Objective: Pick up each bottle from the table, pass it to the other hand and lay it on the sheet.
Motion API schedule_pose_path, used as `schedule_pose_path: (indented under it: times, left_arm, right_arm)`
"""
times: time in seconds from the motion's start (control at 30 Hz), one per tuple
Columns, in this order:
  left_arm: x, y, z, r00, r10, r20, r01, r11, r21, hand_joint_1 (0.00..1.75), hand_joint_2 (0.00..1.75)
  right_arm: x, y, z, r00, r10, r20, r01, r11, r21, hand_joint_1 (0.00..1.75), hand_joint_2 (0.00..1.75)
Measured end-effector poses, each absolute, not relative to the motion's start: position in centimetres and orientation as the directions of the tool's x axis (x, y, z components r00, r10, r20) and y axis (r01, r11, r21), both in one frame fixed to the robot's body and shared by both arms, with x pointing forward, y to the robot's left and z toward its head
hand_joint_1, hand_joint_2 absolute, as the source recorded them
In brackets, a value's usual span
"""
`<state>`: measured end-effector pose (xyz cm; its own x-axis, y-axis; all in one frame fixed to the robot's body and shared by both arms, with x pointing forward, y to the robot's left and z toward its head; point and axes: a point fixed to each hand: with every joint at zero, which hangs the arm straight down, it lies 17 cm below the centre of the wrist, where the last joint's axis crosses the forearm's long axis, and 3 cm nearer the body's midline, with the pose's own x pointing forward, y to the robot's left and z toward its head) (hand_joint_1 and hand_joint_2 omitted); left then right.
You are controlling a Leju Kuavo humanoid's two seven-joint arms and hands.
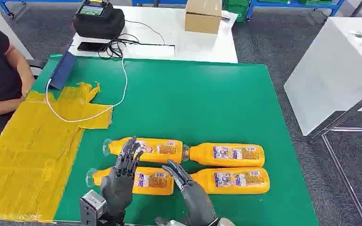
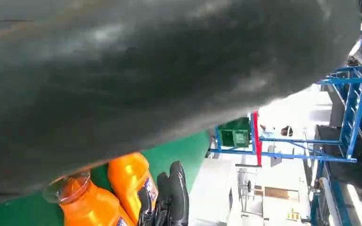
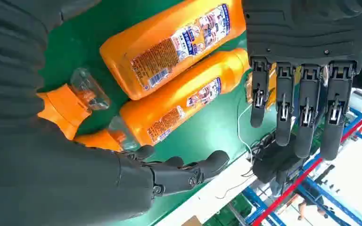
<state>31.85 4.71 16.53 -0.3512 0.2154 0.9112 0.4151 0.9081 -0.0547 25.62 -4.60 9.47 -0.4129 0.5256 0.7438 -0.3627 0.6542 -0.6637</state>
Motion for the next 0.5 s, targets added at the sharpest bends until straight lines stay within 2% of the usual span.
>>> schedule_pose_path:
  times: [0.03, 0.07, 0.1, 0.17, 0.2, 0.23, 0.27, 0.33, 0.37, 0.5]
  left_arm:
    - [31.8, 4.7, 16.5, -0.351, 0.215, 0.911, 0.415, 0.908, -0.054, 1.75, 0.0]
    - [31.8, 4.7, 16.5, -0.351, 0.215, 0.911, 0.415, 0.908, -0.054, 1.75, 0.0]
    - [31.9, 4.7, 16.5, -0.351, 0.215, 0.911, 0.415, 0.908, -0.054, 1.75, 0.0]
    - [31.8, 4.9, 16.7, -0.354, 0.231, 0.906, 0.413, 0.908, -0.07, 1.75, 0.0]
    - [31.7, 5.6, 17.2, -0.363, 0.269, 0.892, 0.4, 0.91, -0.112, 1.75, 0.0]
    - [31.2, 6.7, 17.8, -0.371, 0.309, 0.876, 0.378, 0.912, -0.161, 1.75, 0.0]
    - [30.7, 7.9, 18.6, -0.382, 0.339, 0.859, 0.361, 0.911, -0.199, 1.75, 0.0]
    - [30.5, 9.4, 19.4, -0.401, 0.345, 0.849, 0.336, 0.917, -0.214, 1.75, 0.0]
    - [30.4, 9.8, 19.7, -0.41, 0.346, 0.844, 0.333, 0.918, -0.215, 1.75, 0.0]
    - [30.2, 10.5, 20.6, -0.429, 0.349, 0.833, 0.32, 0.921, -0.222, 1.75, 0.0]
  right_arm:
    - [25.6, -4.6, 9.5, -0.413, 0.525, 0.744, -0.363, 0.654, -0.663, 0.07, 1.75]
    - [25.6, -4.6, 9.5, -0.413, 0.525, 0.744, -0.363, 0.654, -0.663, 1.41, 1.75]
    - [25.6, -4.6, 9.5, -0.413, 0.525, 0.744, -0.363, 0.654, -0.663, 1.75, 1.75]
    - [25.3, -4.3, 9.8, -0.417, 0.492, 0.764, -0.378, 0.671, -0.638, 1.75, 1.75]
    - [24.8, -3.8, 11.1, -0.41, 0.397, 0.821, -0.401, 0.73, -0.553, 1.75, 1.75]
    - [24.3, -3.9, 13.4, -0.388, 0.252, 0.886, -0.412, 0.813, -0.412, 1.75, 1.75]
    - [24.0, -4.8, 17.1, -0.396, 0.038, 0.918, -0.399, 0.893, -0.209, 1.75, 1.75]
    - [24.1, -8.3, 22.7, -0.508, -0.211, 0.835, -0.333, 0.942, 0.036, 1.75, 1.75]
    - [23.9, -9.6, 23.9, -0.544, -0.248, 0.801, -0.305, 0.948, 0.087, 1.75, 1.75]
    - [24.4, -10.7, 24.2, -0.537, -0.231, 0.811, -0.246, 0.963, 0.112, 1.75, 1.75]
